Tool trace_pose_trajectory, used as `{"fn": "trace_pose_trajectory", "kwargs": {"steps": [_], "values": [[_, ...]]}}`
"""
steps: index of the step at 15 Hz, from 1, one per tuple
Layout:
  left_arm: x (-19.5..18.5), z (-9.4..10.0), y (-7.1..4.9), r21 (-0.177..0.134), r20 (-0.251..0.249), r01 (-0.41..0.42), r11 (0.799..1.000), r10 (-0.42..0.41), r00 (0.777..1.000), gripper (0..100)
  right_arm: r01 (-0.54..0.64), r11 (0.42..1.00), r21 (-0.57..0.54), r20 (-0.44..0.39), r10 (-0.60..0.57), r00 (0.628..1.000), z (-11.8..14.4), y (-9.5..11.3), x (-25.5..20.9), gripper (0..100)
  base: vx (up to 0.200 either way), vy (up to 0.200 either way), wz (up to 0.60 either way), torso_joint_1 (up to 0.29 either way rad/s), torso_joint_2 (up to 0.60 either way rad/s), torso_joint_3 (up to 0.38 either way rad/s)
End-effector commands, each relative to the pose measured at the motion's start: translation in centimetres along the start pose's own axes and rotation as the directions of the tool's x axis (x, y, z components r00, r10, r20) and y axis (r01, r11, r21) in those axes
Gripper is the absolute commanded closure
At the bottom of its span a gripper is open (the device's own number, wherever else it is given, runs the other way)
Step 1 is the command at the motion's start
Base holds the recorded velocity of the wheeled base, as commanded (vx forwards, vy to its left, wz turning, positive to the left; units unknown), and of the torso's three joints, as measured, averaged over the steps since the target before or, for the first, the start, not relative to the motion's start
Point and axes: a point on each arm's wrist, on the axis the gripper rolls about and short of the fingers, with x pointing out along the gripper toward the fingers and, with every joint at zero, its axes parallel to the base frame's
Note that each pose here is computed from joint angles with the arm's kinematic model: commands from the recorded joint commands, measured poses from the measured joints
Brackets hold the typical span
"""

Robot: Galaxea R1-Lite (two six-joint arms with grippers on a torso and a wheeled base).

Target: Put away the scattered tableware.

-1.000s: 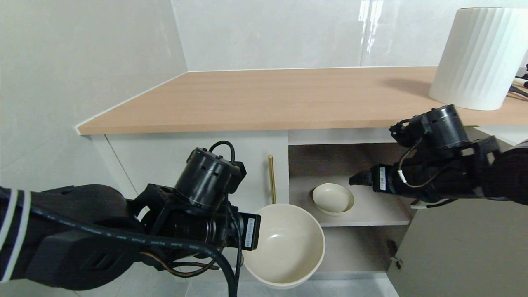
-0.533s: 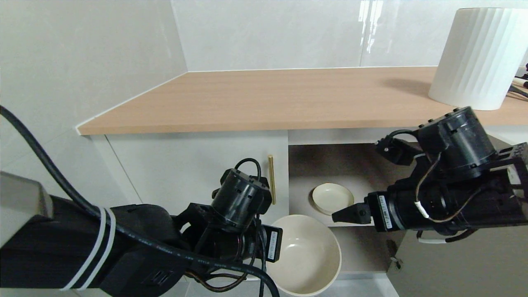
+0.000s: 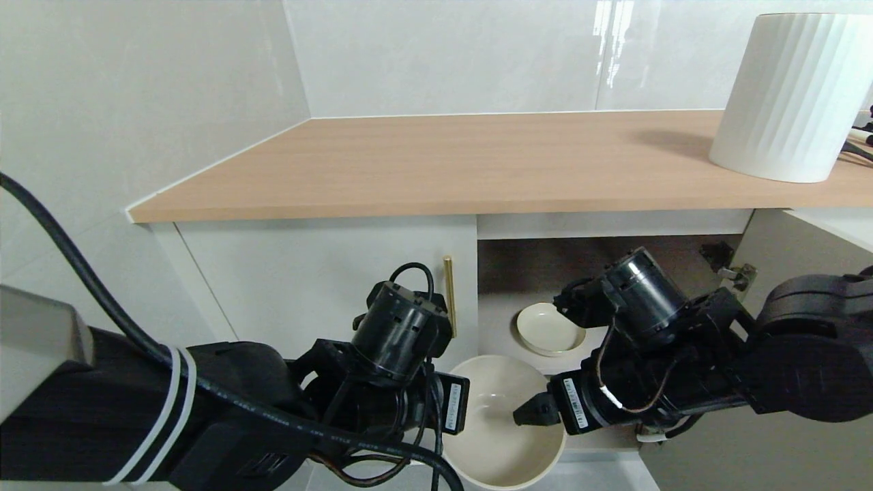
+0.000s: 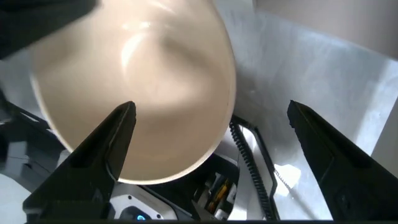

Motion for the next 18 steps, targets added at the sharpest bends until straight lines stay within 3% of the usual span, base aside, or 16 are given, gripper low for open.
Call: {"fn": "trace_pose_trajectory", "kwargs": {"steps": [1,2,6,8,12,13,16,18], "values": [[-0.1,0.1,0.0,-0.001,0.007,-0.005,1.000,0.005,1.000,100,0.012,1.000,0.001,-0.029,-0.012,1.000,-0.2,-0.1,1.0,0,0.000,0.000,0.00,0.000,0.00,0.000],[-0.1,0.1,0.0,-0.001,0.008,-0.006,1.000,0.006,1.000,100,0.013,1.000,0.002,-0.034,-0.013,0.999,-0.3,-0.1,1.2,100,0.000,0.000,0.00,0.000,0.00,0.000],[0.2,-0.1,0.0,0.001,-0.002,-0.011,1.000,0.011,1.000,100,0.010,1.000,0.014,-0.025,-0.010,1.000,-0.1,-0.1,1.2,100,0.000,0.000,0.00,0.000,0.00,0.000],[1.0,-0.7,0.1,0.010,-0.032,-0.023,1.000,0.023,0.999,100,0.011,1.000,0.014,-0.028,-0.011,1.000,-0.2,-0.1,1.2,100,0.000,0.000,0.00,0.000,0.00,0.000],[0.9,-0.8,0.2,0.017,-0.029,-0.033,0.999,0.034,0.999,100,0.024,1.000,0.013,-0.023,-0.023,0.999,-0.2,-0.1,1.2,100,0.000,0.000,0.00,0.000,0.00,0.000],[0.9,-0.8,0.2,0.017,-0.027,-0.037,0.999,0.038,0.999,0,0.042,0.999,0.013,-0.018,-0.042,0.999,-0.2,-0.2,1.2,100,0.000,0.000,0.00,0.000,0.00,0.000],[-0.3,-0.1,0.2,0.008,0.012,-0.035,0.999,0.035,0.999,0,0.092,0.996,0.017,-0.003,-0.092,0.996,-0.2,-0.5,1.2,100,0.000,0.000,0.00,0.000,0.00,0.000],[-1.6,0.5,0.3,-0.003,0.057,-0.033,0.999,0.033,0.998,0,0.120,0.991,0.057,0.007,-0.121,0.993,0.4,-1.9,1.2,100,0.000,0.000,0.00,0.000,0.00,0.000]]}}
